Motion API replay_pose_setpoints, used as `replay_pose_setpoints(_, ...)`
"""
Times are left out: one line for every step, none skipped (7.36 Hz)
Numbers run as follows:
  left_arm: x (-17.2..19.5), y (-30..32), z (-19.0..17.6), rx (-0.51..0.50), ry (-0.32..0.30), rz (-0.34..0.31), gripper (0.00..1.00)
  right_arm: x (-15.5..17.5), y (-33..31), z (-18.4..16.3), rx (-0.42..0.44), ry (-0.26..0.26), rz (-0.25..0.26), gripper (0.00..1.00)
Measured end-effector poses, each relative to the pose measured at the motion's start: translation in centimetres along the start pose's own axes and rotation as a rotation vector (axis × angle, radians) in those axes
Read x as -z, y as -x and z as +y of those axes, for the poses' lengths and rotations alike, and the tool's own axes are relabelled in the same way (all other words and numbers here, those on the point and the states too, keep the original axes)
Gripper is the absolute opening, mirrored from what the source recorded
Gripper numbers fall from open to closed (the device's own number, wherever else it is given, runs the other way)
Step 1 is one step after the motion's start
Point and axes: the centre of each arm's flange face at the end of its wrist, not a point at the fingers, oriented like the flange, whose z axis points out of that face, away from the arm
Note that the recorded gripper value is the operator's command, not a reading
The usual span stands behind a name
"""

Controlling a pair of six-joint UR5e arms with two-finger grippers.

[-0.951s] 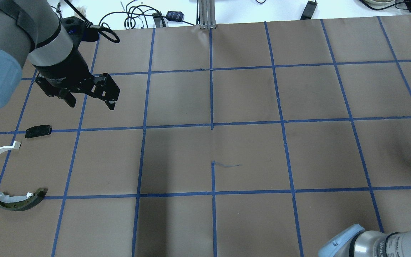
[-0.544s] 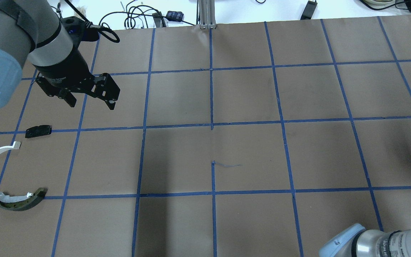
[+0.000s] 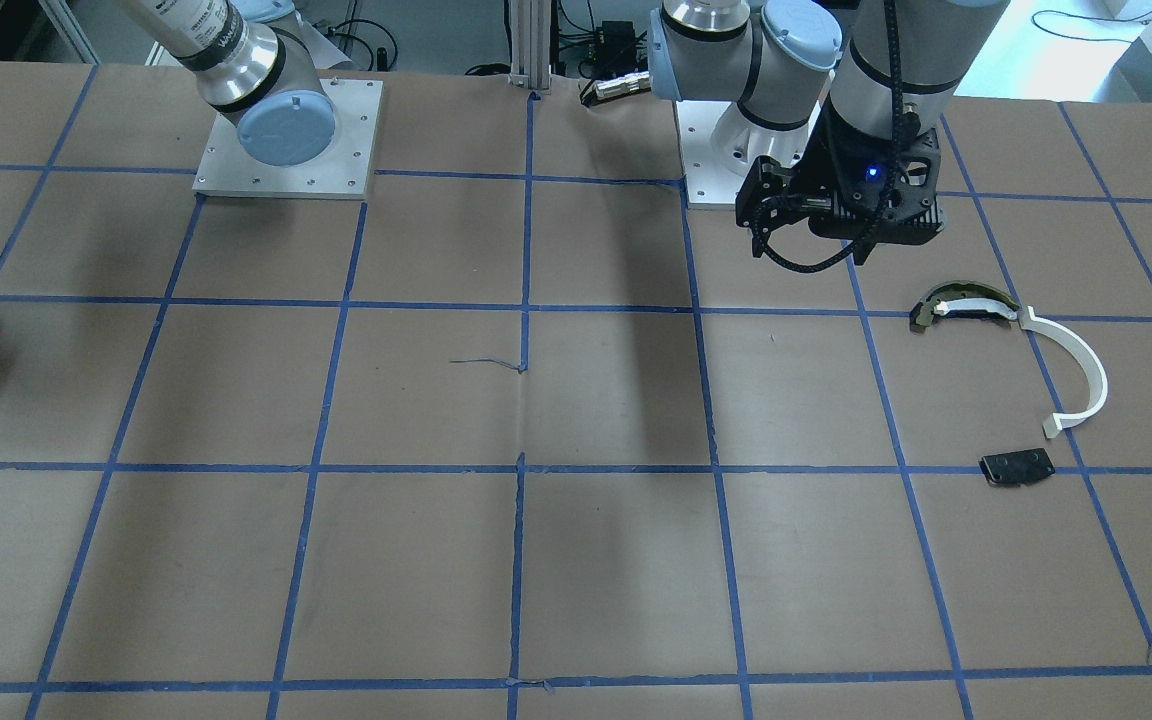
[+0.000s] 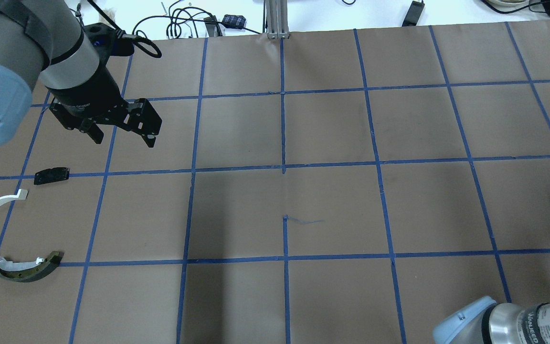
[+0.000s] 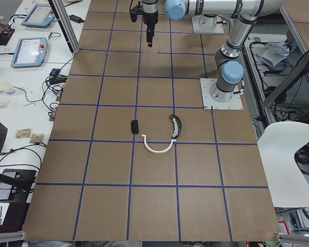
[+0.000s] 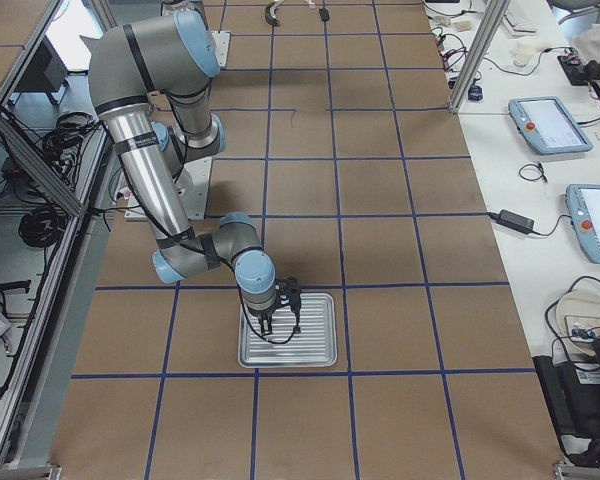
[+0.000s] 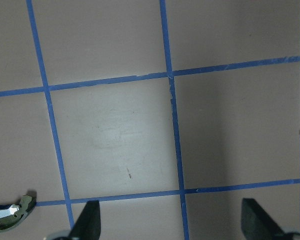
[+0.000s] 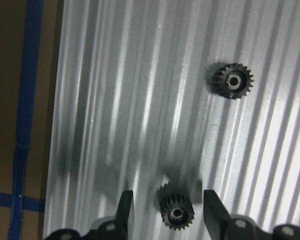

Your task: Place bearing gear from tray to pile

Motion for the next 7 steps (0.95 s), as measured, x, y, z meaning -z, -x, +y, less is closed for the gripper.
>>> replay_pose_setpoints(0.0, 0.0, 0.0, 0.0, 0.001, -0.001, 1.0, -0.1, -0.1, 0.0, 0.009, 0.0, -0.002, 0.24)
replay_pose_setpoints(-0.1, 0.0, 0.0, 0.0, 0.003, -0.001, 1.0, -0.1, -0.1, 0.0, 0.016, -0.001, -0.002, 0.1)
replay_pose_setpoints(-0.3, -0.1, 0.1, -0.001, 0.007, 0.0, 1.0, -0.1, -0.1, 0.0, 0.019, -0.001, -0.003, 0.0)
replay_pose_setpoints(-0.7, -0.1, 0.2, -0.001, 0.016, 0.0, 1.0, 0.0, -0.1, 0.1, 0.021, 0.001, -0.006, 0.0)
replay_pose_setpoints(-1.0, -0.2, 0.6, -0.001, 0.02, -0.002, 1.0, 0.3, 0.0, 0.1, 0.021, 0.002, -0.008, 0.0)
replay_pose_setpoints(-1.1, -0.1, 0.9, -0.004, 0.021, -0.013, 1.0, 1.5, 0.4, 0.0, 0.022, 0.001, -0.004, 0.01)
replay_pose_setpoints(-1.3, 0.0, 0.9, -0.005, 0.027, -0.031, 1.0, 4.4, 1.2, -0.3, 0.019, -0.004, 0.013, 0.01)
